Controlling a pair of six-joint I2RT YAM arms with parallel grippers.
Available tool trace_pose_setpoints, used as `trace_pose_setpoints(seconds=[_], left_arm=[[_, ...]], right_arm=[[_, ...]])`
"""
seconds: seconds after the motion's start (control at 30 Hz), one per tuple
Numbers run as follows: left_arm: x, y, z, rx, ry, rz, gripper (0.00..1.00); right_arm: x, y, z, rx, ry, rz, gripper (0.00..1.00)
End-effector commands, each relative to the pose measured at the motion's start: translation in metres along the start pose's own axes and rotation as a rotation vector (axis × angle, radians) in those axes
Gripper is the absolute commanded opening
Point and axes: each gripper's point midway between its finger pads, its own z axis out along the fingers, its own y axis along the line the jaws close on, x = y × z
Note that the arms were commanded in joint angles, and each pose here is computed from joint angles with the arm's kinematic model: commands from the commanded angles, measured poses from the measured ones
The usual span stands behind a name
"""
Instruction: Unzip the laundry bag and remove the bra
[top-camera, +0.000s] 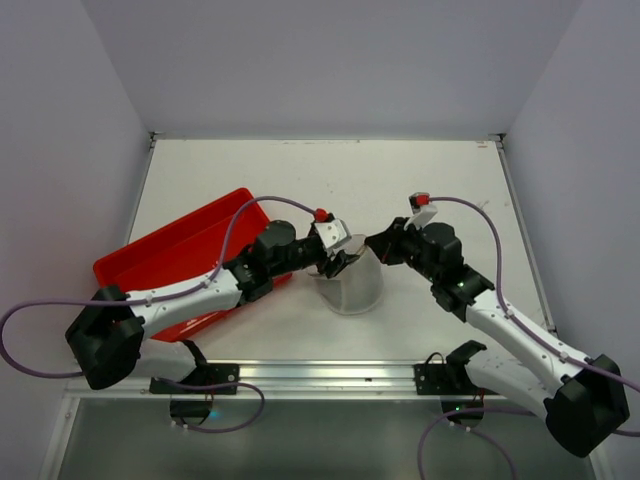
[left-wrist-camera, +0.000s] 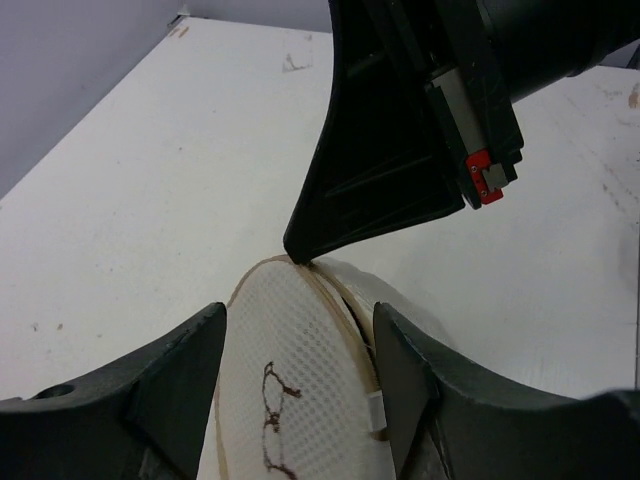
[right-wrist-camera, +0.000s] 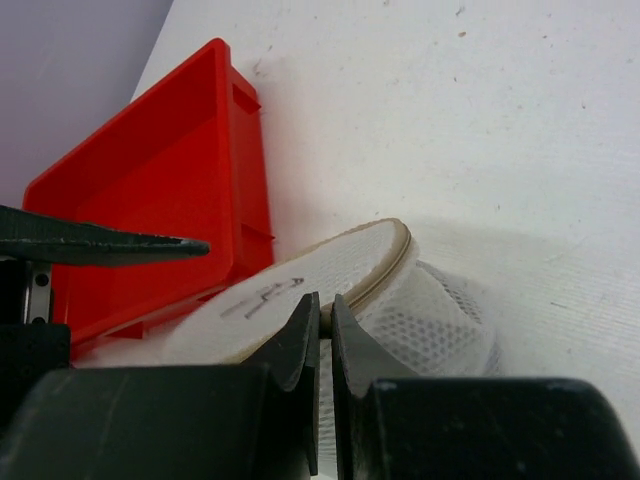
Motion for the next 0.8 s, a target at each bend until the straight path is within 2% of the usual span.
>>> trace_pose_setpoints(seconds=[0.0, 0.17, 0.53, 0.67, 0.77], left_arm=[[-0.014, -0.008, -0.001, 0.054, -0.003, -0.003, 0.65], [-0.010, -0.019, 0.003, 0.125, 0.041, -0.023, 0.65], [-0.012, -0.025, 0.022, 0.159, 0.070, -0.083, 0.64], [-0.002, -0.022, 0.032, 0.140, 0.102, -0.088, 0.62], [0.003, -0.018, 0.038, 0.118, 0.119, -0.088, 0.56]], right_arm=[[-0.022, 0.017, -0.005, -0.066, -0.098, 0.049, 0.00], [-0.027, 0.025, -0.007, -0.099, -0.125, 0.090, 0.00], [-0.025, 0.024, -0.007, -0.093, -0.118, 0.093, 0.00], [-0.025, 0.023, -0.007, -0.095, -0.121, 0.095, 0.00], [-0.024, 0.026, -0.009, -0.106, -0.118, 0.092, 0.00]])
